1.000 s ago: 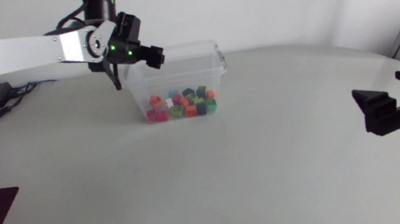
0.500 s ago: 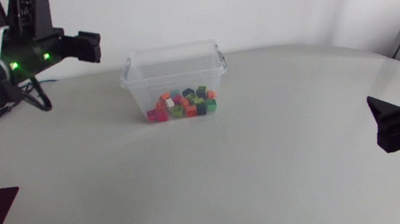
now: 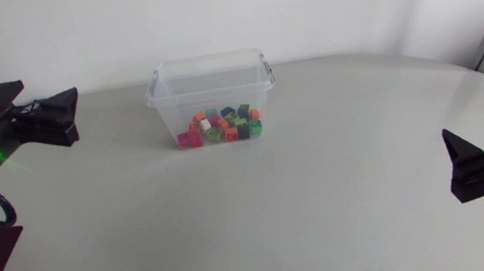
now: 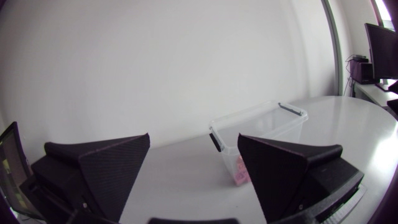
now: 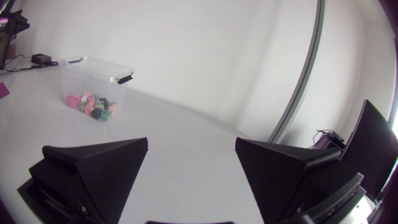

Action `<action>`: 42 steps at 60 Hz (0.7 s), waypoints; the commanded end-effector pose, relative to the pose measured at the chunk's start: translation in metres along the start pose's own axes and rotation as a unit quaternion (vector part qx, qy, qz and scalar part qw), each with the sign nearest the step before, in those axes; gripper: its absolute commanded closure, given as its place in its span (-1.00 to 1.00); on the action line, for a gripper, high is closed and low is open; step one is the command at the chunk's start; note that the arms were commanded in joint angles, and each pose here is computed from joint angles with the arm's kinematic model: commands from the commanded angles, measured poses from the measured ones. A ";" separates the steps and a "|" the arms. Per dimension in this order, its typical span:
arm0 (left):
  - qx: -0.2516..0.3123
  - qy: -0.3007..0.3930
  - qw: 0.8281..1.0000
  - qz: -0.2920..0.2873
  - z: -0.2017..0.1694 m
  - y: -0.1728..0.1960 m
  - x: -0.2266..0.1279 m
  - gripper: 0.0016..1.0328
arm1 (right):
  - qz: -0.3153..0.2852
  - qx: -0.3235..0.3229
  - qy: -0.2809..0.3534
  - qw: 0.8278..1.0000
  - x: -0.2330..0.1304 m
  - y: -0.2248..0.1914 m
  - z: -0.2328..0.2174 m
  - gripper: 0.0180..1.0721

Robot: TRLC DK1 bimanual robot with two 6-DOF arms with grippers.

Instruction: Place the duplo bricks in the container

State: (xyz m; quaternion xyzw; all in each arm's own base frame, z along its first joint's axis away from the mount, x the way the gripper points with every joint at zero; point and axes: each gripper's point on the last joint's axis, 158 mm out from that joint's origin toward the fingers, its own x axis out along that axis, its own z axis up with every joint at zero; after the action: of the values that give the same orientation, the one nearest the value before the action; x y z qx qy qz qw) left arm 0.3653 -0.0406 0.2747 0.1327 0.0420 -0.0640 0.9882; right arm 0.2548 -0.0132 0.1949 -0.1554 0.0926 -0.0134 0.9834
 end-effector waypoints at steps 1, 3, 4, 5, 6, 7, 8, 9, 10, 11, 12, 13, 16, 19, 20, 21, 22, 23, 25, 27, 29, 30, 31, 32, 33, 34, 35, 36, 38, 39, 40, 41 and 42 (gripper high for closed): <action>0.005 -0.008 1.000 0.015 -0.006 0.006 -0.012 -0.90 | -0.001 -0.008 0.001 1.000 0.004 0.003 -0.010 -0.93; 0.005 -0.009 1.000 0.016 -0.009 0.007 -0.016 -0.90 | -0.002 -0.007 -0.001 1.000 0.004 0.004 -0.010 -0.93; 0.004 -0.010 1.000 0.018 -0.010 0.007 -0.018 -0.90 | -0.001 -0.007 -0.003 1.000 0.005 0.004 -0.011 -0.93; 0.004 -0.010 1.000 0.019 -0.010 0.008 -0.020 -0.90 | -0.002 -0.007 -0.006 1.000 0.005 0.004 -0.010 -0.93; 0.004 -0.012 1.000 0.022 -0.012 0.009 -0.023 -0.90 | -0.003 -0.008 -0.008 1.000 0.005 0.004 -0.010 -0.93; 0.004 -0.013 1.000 0.022 -0.014 0.008 -0.025 -0.90 | -0.003 -0.007 -0.009 1.000 0.006 0.004 -0.011 -0.93; 0.004 -0.016 1.000 0.023 -0.014 0.008 -0.029 -0.90 | -0.004 -0.007 -0.010 1.000 0.006 0.004 -0.011 -0.93; 0.004 -0.018 1.000 0.025 -0.015 0.008 -0.032 -0.90 | -0.004 -0.007 -0.013 1.000 0.007 0.004 -0.011 -0.93; 0.004 -0.020 0.999 0.026 -0.016 0.008 -0.033 -0.90 | -0.005 -0.007 -0.013 1.000 0.007 0.004 -0.010 -0.93; 0.004 -0.024 0.999 0.028 -0.016 0.009 -0.037 -0.90 | -0.003 -0.006 -0.016 1.000 0.007 0.006 -0.011 -0.93; 0.004 -0.026 0.999 0.030 -0.016 0.009 -0.039 -0.90 | -0.002 -0.007 -0.018 1.000 0.007 0.006 -0.010 -0.93; 0.004 -0.027 0.999 0.033 -0.017 0.011 -0.041 -0.90 | -0.002 -0.007 -0.018 1.000 0.007 0.007 -0.010 -0.93; 0.003 -0.031 0.999 0.038 -0.019 0.013 -0.047 -0.90 | 0.000 -0.006 -0.024 1.000 0.007 0.008 -0.009 -0.93; 0.000 -0.037 0.998 0.041 -0.021 0.013 -0.053 -0.90 | 0.001 -0.005 -0.029 1.000 0.007 0.010 -0.009 -0.93; 0.000 -0.038 0.998 0.041 -0.020 0.013 -0.053 -0.90 | 0.002 -0.005 -0.030 1.000 0.007 0.010 -0.008 -0.93; 0.000 -0.038 0.998 0.041 -0.022 0.012 -0.054 -0.90 | 0.002 -0.006 -0.032 0.999 0.007 0.011 -0.008 -0.93; 0.000 -0.039 0.998 0.041 -0.022 0.012 -0.055 -0.90 | 0.000 -0.006 -0.032 0.999 0.007 0.011 -0.009 -0.93; -0.002 -0.038 0.998 0.042 -0.024 0.012 -0.057 -0.90 | 0.002 -0.006 -0.034 0.999 0.007 0.012 -0.010 -0.93; -0.003 -0.038 0.998 0.042 -0.027 0.011 -0.058 -0.90 | -0.001 -0.006 -0.035 0.999 0.008 0.012 -0.011 -0.93; -0.006 -0.039 0.998 0.041 -0.029 0.010 -0.059 -0.90 | 0.000 -0.007 -0.036 0.999 0.009 0.014 -0.014 -0.93; -0.008 -0.037 0.998 0.040 -0.033 0.009 -0.060 -0.90 | -0.002 -0.010 -0.036 0.999 0.010 0.014 -0.016 -0.93; -0.009 -0.037 0.998 0.040 -0.034 0.008 -0.061 -0.90 | -0.003 -0.010 -0.036 0.999 0.010 0.014 -0.017 -0.93; -0.009 -0.035 0.999 0.040 -0.037 0.008 -0.061 -0.90 | -0.003 -0.010 -0.035 0.999 0.010 0.015 -0.020 -0.93; -0.010 -0.035 0.999 0.040 -0.038 0.008 -0.062 -0.90 | -0.004 -0.010 -0.037 0.999 0.010 0.015 -0.020 -0.93; -0.014 -0.035 0.998 0.040 -0.040 0.007 -0.063 -0.90 | -0.004 -0.010 -0.037 0.999 0.009 0.016 -0.022 -0.93; -0.016 -0.035 0.998 0.039 -0.041 0.007 -0.063 -0.90 | -0.004 -0.011 -0.037 0.999 0.009 0.016 -0.023 -0.93; -0.019 -0.033 0.999 0.039 -0.043 0.006 -0.063 -0.90 | -0.004 -0.011 -0.037 0.999 0.009 0.016 -0.024 -0.93; -0.019 -0.033 0.999 0.039 -0.043 0.006 -0.063 -0.90 | -0.005 -0.012 -0.038 0.999 0.009 0.016 -0.025 -0.93; -0.021 -0.032 0.999 0.039 -0.048 0.005 -0.064 -0.90 | -0.006 -0.014 -0.040 0.999 0.009 0.017 -0.027 -0.93; -0.022 -0.032 0.998 0.039 -0.049 0.005 -0.065 -0.90 | -0.006 -0.014 -0.041 0.999 0.008 0.017 -0.027 -0.93; -0.024 -0.031 0.998 0.039 -0.051 0.005 -0.066 -0.90 | -0.006 -0.011 -0.042 0.999 0.008 0.017 -0.027 -0.93; -0.026 -0.031 0.998 0.040 -0.052 0.004 -0.067 -0.90 | -0.006 -0.008 -0.042 0.999 0.008 0.017 -0.028 -0.93; -0.028 -0.031 0.998 0.040 -0.053 0.004 -0.068 -0.90 | -0.005 -0.005 -0.043 0.999 0.008 0.017 -0.028 -0.93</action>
State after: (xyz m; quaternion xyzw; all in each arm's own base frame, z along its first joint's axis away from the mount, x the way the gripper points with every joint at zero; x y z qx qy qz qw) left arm 0.2991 -0.0179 0.2401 0.1211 0.0068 -0.0330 0.9921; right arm 0.2580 -0.0065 0.1689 -0.1605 0.0504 -0.0126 0.9857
